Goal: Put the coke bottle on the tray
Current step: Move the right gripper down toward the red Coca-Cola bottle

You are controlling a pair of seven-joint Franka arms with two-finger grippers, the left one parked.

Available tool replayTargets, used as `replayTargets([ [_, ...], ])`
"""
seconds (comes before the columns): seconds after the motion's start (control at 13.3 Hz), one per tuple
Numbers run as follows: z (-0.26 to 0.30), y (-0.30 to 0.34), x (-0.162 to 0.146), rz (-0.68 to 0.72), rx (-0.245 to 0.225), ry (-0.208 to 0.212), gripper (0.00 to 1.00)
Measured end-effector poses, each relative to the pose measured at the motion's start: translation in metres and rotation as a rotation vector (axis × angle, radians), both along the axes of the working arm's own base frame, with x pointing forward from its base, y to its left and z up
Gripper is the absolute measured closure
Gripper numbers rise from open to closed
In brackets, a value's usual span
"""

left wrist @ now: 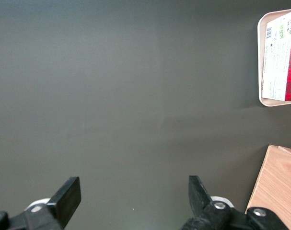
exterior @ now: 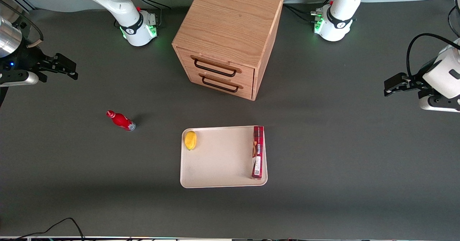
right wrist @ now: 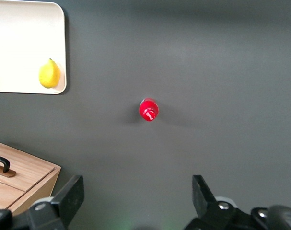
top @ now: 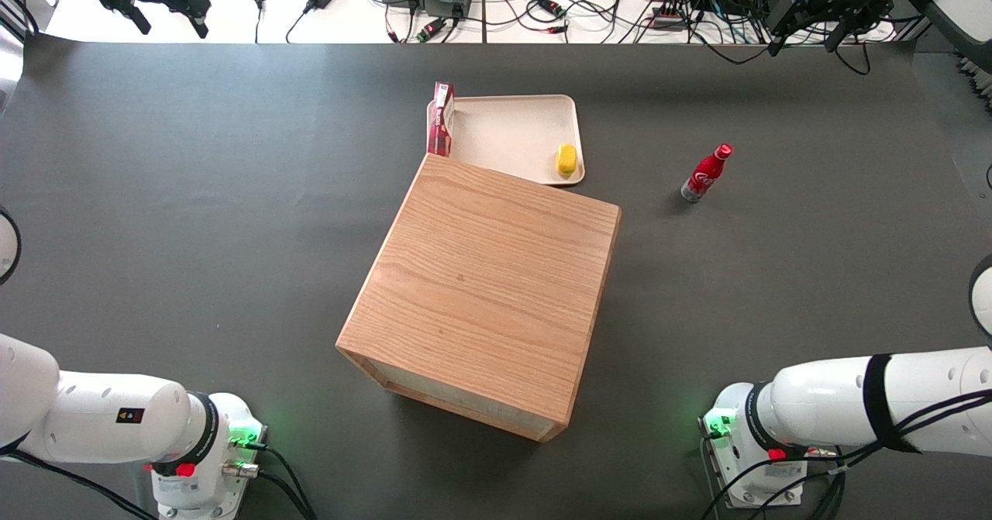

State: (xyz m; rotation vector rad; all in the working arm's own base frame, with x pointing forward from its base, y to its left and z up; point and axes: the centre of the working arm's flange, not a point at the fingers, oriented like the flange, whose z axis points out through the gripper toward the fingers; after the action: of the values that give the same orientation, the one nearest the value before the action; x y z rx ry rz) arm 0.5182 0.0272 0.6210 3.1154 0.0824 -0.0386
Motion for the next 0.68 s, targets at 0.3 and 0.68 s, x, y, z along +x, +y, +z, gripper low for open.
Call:
replayTargets([
  [0.3, -0.003, 0.001, 0.002, 0.001, 0.000, 0.011, 0.00],
  [0.68, -0.047, -0.007, 0.018, -0.011, 0.000, 0.081, 0.00],
])
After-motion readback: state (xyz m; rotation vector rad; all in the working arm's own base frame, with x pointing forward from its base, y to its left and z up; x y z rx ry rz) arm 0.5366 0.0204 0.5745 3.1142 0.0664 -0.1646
